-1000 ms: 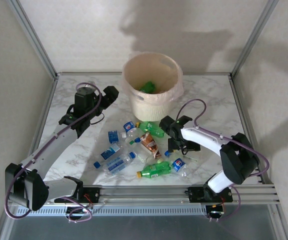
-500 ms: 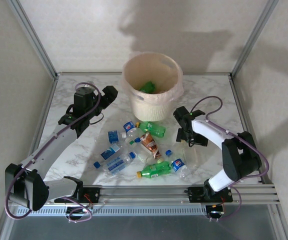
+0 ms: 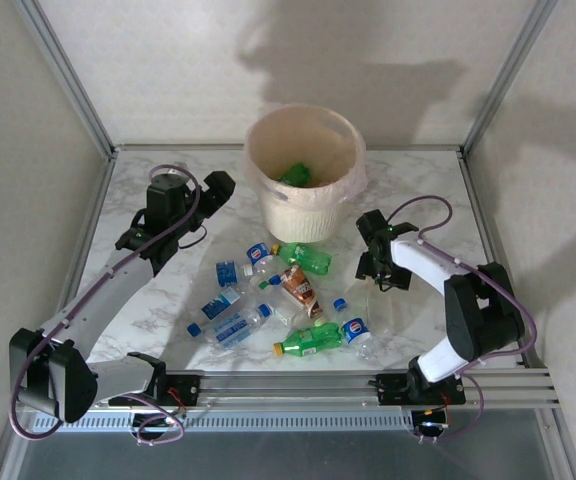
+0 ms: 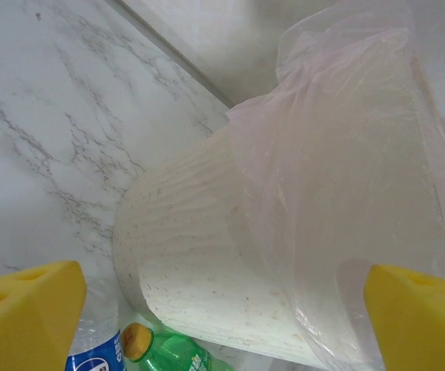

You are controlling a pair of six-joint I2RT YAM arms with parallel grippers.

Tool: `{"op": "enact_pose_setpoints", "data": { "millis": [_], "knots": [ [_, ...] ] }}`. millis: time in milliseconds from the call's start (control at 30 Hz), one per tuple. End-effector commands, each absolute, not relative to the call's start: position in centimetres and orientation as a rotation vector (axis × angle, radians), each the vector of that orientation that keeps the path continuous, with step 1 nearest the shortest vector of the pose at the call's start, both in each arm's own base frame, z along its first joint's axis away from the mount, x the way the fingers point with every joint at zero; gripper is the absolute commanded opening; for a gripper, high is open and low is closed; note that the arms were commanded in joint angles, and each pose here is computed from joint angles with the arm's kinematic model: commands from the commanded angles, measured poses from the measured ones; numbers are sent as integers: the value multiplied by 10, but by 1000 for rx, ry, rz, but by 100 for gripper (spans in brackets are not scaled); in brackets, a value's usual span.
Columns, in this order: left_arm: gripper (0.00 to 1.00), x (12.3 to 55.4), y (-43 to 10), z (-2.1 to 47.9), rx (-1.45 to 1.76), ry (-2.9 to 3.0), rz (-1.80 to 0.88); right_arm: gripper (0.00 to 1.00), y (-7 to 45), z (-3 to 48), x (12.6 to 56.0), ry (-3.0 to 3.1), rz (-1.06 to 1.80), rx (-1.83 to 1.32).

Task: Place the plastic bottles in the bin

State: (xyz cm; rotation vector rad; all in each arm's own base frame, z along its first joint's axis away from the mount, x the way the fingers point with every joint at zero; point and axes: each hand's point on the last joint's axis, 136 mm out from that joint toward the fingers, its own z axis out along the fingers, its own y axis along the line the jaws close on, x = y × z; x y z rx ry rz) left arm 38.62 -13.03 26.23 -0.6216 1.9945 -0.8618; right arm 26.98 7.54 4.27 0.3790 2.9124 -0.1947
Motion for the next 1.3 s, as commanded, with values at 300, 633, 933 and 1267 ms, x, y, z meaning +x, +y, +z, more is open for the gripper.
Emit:
{"op": "enact_pose_setpoints", "data": {
  "millis": [300,633,933,1267],
  "knots": [
    [93,380,-125,268,-616,1982,-852,56,77,31,286,2879,-204,366],
    [93,380,-121,276,-597,1974,-823,40,75,44,290,2810,-168,387],
    [96,379,-115,312,-557,1889,-819,35,74,134,301,2546,1,385],
    [100,359,-166,406,-288,1736,-895,37,116,334,306,2088,542,263]
  ]
}}
